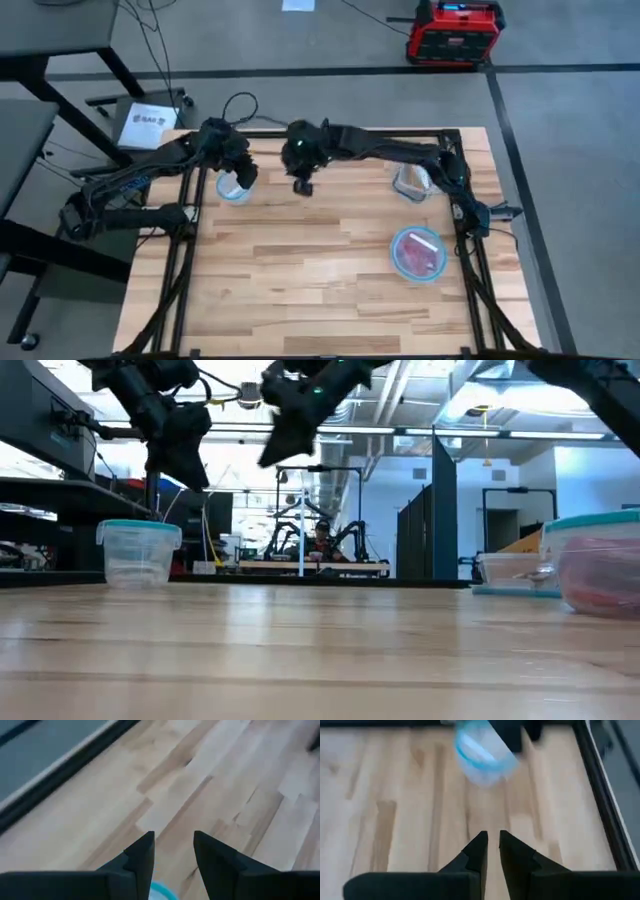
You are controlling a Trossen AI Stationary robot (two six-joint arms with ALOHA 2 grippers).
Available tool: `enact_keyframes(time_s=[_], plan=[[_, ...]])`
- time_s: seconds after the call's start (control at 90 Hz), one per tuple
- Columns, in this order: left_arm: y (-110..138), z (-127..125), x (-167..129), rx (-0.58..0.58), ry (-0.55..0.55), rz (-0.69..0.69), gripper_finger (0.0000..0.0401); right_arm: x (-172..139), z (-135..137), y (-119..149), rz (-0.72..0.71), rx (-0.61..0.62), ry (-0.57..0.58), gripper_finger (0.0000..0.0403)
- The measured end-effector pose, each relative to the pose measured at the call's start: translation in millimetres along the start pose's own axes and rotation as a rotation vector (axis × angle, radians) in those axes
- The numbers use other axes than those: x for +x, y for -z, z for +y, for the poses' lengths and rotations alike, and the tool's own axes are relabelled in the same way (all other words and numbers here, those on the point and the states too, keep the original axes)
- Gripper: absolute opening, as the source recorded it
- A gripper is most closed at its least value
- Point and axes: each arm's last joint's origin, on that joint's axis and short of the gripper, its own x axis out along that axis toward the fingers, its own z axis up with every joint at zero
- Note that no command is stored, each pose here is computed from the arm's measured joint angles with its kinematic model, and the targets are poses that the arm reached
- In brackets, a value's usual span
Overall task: Sort candy
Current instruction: Close the rectangular transparent bin
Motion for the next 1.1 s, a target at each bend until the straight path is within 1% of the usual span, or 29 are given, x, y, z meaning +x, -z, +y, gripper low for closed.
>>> enact_keyframes(time_s=[0.044,0.1,0.189,0.3,0.367,0.478,0.556,0.656,0.733,0.856,0.922,1.022,1.1], plan=[[-2.7,0.0,1.7,0.012,0.000,-0.023,0.0123,-10.9,1.1,0.5,0.022,0.003,0.007,0.0026],[-2.5,0.2,2.1,0.012,-0.001,-0.020,0.0123,-21.7,2.6,4.0,0.079,0.010,0.029,0.0017],[-1.0,0.3,2.2,0.042,-0.002,-0.004,0.0123,-26.1,0.9,19.3,0.239,0.046,0.061,0.0004],[4.1,0.7,2.8,0.071,-0.004,0.050,0.0123,-27.8,-6.5,39.0,0.433,0.121,0.118,0.0002],[4.5,0.7,2.7,0.095,-0.003,0.055,0.0123,-35.1,-10.6,46.0,0.515,0.154,0.186,0.0003],[6.5,-0.5,2.7,0.118,0.002,0.075,0.0123,-45.6,-14.5,59.6,0.680,0.199,0.340,0.0003],[9.6,-2.7,4.5,0.156,0.012,0.084,0.0123,-51.7,-18.9,67.9,0.737,0.219,0.444,0.0003],[15.3,-4.3,7.5,0.197,0.022,0.108,0.0123,-74.1,-21.1,76.3,0.703,0.280,0.497,0.0003],[15.0,-4.4,7.3,0.223,0.024,0.104,0.0123,-93.6,-19.6,89.7,0.669,0.333,0.519,0.0004],[11.9,-4.5,7.5,0.239,0.023,0.072,0.0123,-119.4,-12.2,119.6,0.547,0.426,0.552,0.0004],[9.4,-4.7,7.6,0.250,0.022,0.046,0.0123,-133.8,-6.3,137.0,0.453,0.462,0.563,0.0004],[6.8,-4.9,7.7,0.253,0.021,0.019,0.0123,-141.0,-0.5,165.3,0.336,0.529,0.579,0.0004],[6.1,-5.0,7.7,0.253,0.020,0.012,0.0123,-138.3,2.4,186.1,0.313,0.559,0.568,0.0007]])
